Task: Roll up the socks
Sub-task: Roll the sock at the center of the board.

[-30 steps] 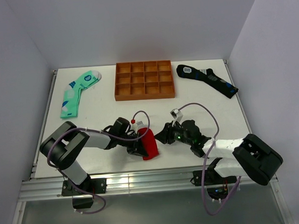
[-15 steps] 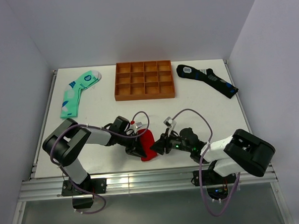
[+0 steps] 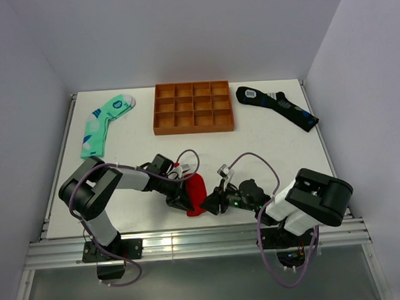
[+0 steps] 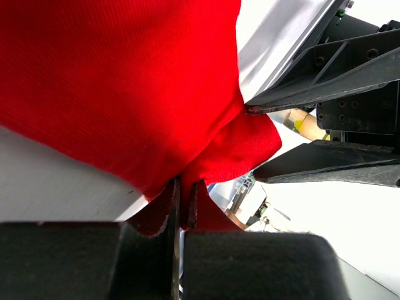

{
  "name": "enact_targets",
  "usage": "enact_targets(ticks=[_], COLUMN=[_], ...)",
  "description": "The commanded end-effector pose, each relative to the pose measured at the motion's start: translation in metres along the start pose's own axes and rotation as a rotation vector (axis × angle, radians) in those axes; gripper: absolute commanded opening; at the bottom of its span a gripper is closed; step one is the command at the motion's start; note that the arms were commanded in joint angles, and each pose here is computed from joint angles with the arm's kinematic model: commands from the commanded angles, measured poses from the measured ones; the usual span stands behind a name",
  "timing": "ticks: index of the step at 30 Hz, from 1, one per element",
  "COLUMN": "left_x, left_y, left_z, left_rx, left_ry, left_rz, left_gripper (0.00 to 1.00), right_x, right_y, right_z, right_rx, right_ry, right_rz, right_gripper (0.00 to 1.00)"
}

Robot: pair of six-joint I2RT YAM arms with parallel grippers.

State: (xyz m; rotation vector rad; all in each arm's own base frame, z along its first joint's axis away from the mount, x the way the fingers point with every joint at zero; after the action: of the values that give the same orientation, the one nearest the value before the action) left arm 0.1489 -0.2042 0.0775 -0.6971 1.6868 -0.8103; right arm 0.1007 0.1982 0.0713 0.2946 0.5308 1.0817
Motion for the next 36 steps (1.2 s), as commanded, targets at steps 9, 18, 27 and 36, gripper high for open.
enact_targets(ticks=[9, 18, 27, 36], left_x=[0.004, 0.003, 0.000, -0.003], left_y=[0.024, 0.026, 0.025, 0.022], left_z=[-0.002, -0.003, 0.000, 0.002], left_rx=[-0.056, -0.067, -0.049, -0.028], left_ry=[-0.031, -0.019, -0.011, -0.006], left_rz=[0.150, 0.160, 0.189, 0.203], left_gripper=[0.00, 0.00, 0.00, 0.00], right_x=[-0.006, -0.013, 0.016, 0.011], right_y=[0.000, 0.003, 0.047, 0.067], right_z=[-0.008, -0.013, 0.046, 0.086], right_rx=[-0.003, -0.028, -0.149, -0.426], right_ry=[-0.047, -0.029, 0.105, 0.399], right_rz=[-0.025, -0.028, -0.203, -0.305], right_gripper=[0.48, 0.54, 0.53, 0.53])
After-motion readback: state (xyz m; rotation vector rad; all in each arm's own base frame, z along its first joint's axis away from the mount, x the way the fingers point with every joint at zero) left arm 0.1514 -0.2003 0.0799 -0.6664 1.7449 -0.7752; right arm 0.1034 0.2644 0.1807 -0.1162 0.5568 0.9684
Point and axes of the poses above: each gripper's point midway between its finger pads, its own x axis out along the fingers, its own y axis along the line the jaws close on, z = x × y, the point moved 10 cm from there along -x, back along the fingers, and after that the axes turned 6 degrees about -x, right-handed, at the moved point
